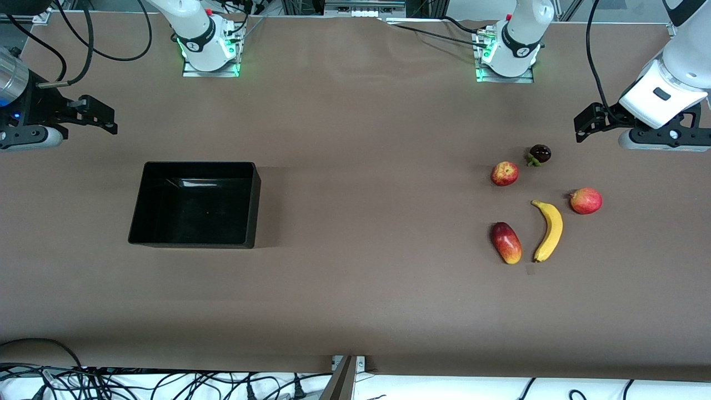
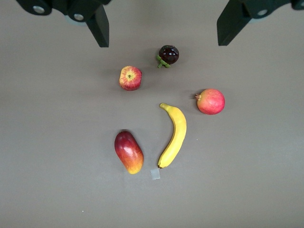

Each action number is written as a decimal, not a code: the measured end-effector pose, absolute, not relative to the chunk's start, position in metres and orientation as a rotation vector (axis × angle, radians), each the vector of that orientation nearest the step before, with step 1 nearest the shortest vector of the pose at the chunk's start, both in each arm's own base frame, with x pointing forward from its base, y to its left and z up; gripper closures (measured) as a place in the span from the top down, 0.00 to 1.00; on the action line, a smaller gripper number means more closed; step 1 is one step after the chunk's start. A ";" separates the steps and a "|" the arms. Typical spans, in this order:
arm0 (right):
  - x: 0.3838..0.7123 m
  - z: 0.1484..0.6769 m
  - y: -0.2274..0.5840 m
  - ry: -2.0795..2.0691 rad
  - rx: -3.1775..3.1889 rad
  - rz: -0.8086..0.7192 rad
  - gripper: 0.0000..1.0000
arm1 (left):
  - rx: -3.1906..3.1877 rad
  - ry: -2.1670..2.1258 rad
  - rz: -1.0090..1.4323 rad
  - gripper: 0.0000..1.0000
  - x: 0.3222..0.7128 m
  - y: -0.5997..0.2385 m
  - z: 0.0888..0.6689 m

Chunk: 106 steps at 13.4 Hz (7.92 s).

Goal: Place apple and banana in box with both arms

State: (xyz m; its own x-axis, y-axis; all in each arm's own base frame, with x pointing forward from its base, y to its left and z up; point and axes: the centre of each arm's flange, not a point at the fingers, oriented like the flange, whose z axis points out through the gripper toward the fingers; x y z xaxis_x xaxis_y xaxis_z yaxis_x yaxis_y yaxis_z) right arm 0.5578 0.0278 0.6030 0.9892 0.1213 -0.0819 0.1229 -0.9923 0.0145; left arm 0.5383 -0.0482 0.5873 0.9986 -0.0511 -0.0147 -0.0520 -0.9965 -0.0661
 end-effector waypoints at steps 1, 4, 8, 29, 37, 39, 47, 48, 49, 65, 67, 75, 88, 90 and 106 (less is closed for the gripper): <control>0.558 0.602 0.027 0.191 3.106 -0.127 1.00 | -3.074 0.079 0.020 1.00 0.538 -0.048 0.588; 0.567 0.586 0.025 0.190 3.074 -0.138 1.00 | -3.074 0.082 0.020 1.00 0.538 -0.049 0.588; 0.597 0.516 0.001 0.140 3.042 -0.142 1.00 | -3.073 0.088 0.025 1.00 0.538 -0.051 0.587; 0.576 0.241 -0.079 -0.118 3.094 -0.230 0.29 | -3.071 0.105 0.063 1.00 0.545 -0.059 0.591; 0.622 0.312 -0.037 0.049 3.129 -0.112 0.05 | -3.070 0.105 0.065 1.00 0.545 -0.059 0.591; 0.637 0.342 0.004 0.092 3.186 -0.101 0.05 | -3.070 0.105 0.065 1.00 0.545 -0.059 0.591; 0.612 0.351 0.264 0.021 3.318 -0.199 0.05 | -3.070 0.105 0.066 1.00 0.545 -0.059 0.591; 0.601 0.347 0.304 0.014 3.313 -0.213 0.05 | -3.070 0.105 0.066 1.00 0.546 -0.059 0.591; 0.589 0.341 0.343 -0.008 3.305 -0.227 0.05 | -3.070 0.105 0.066 1.00 0.545 -0.059 0.591; 0.506 0.242 0.537 0.034 3.288 -0.154 0.06 | -3.043 0.104 0.314 1.00 0.541 -0.058 0.556; 0.509 0.240 0.536 0.041 3.291 -0.125 0.21 | -3.026 0.115 0.416 1.00 0.548 -0.061 0.523; 0.583 0.358 0.460 -0.110 3.255 0.071 1.00 | -3.051 0.187 0.330 1.00 0.545 -0.073 0.346; 0.577 0.576 0.094 -0.123 3.285 -0.072 1.00 | -3.077 0.263 0.317 1.00 0.491 -0.086 0.205; 0.570 0.581 0.064 -0.128 3.303 -0.096 1.00 | -3.074 0.324 0.338 0.91 0.489 -0.086 0.197; 0.550 0.603 0.043 -0.005 3.151 -0.085 1.00 | -3.113 0.427 0.494 0.65 0.544 -0.228 0.323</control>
State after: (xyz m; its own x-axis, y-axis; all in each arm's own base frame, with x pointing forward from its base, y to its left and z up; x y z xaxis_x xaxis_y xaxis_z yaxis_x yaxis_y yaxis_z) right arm 0.5502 0.0434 0.6032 0.9986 -0.0031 -0.0537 -0.0037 -0.9999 -0.0102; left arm 0.5444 -0.2279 0.3228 0.9159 -0.2685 -0.2983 -0.2563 -0.9633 0.0800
